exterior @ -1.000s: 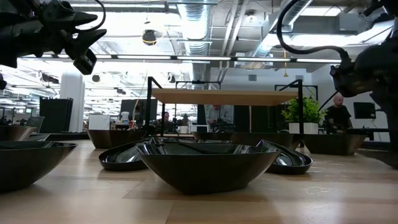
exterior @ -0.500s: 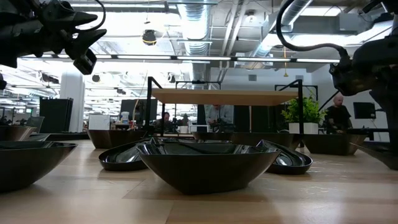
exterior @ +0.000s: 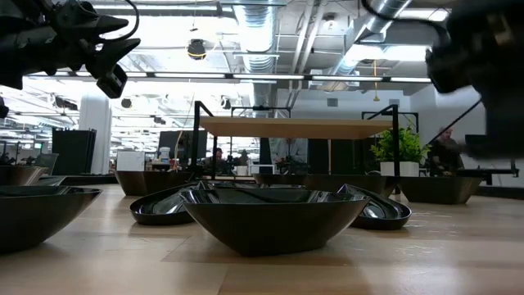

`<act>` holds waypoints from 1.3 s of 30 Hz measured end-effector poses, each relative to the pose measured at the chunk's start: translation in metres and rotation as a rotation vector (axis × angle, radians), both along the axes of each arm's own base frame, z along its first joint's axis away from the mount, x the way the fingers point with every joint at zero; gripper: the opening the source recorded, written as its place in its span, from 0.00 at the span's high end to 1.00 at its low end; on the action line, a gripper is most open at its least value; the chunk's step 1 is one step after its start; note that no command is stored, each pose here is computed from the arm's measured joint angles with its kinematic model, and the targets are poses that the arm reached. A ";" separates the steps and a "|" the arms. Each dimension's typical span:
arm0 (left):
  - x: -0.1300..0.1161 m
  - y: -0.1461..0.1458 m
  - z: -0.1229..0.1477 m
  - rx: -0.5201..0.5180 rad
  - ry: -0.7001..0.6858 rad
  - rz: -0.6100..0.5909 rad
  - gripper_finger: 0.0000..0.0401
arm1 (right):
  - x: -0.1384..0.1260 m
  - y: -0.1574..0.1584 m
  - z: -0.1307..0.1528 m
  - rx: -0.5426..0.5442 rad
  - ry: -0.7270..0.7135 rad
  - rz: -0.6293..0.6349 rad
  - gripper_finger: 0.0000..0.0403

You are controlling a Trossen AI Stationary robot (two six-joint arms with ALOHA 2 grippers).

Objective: Pick & Place Mini shaped plates
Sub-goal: Stack the black drop shaped plate on top of the other black drop shaped plate on the shelf

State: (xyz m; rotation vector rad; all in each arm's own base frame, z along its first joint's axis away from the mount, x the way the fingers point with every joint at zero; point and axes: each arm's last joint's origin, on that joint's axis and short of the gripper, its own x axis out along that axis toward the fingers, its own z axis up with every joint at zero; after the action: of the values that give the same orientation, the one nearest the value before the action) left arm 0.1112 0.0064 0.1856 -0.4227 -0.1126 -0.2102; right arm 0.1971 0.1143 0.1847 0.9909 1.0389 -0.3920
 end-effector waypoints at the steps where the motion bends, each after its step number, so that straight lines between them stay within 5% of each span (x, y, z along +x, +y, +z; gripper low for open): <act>1: 0.000 0.000 0.000 0.000 0.000 0.000 0.67 | -0.001 -0.003 0.006 0.009 -0.028 0.000 1.00; 9: 0.000 0.000 0.001 0.001 -0.006 0.000 0.67 | -0.010 -0.034 0.054 -0.031 -0.329 0.090 1.00; 17: 0.000 0.000 0.001 0.002 -0.011 0.000 0.67 | -0.020 -0.082 0.087 -0.322 -0.554 -0.010 1.00; 25: 0.000 0.000 0.001 0.002 -0.011 0.001 0.67 | -0.023 -0.142 0.128 -0.586 -0.485 -0.066 1.00; 32: 0.000 0.000 0.001 0.002 -0.012 0.001 0.67 | -0.023 -0.200 0.160 -0.771 -0.263 -0.109 1.00; 39: 0.000 0.000 0.001 0.002 -0.012 0.001 0.67 | -0.018 -0.269 0.172 -0.729 -0.129 -0.123 1.00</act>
State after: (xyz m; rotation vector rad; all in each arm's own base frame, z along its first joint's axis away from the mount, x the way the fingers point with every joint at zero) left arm 0.1110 0.0063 0.1867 -0.4195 -0.1244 -0.2122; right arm 0.1788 -0.1545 0.3562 0.4141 0.6352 -0.7341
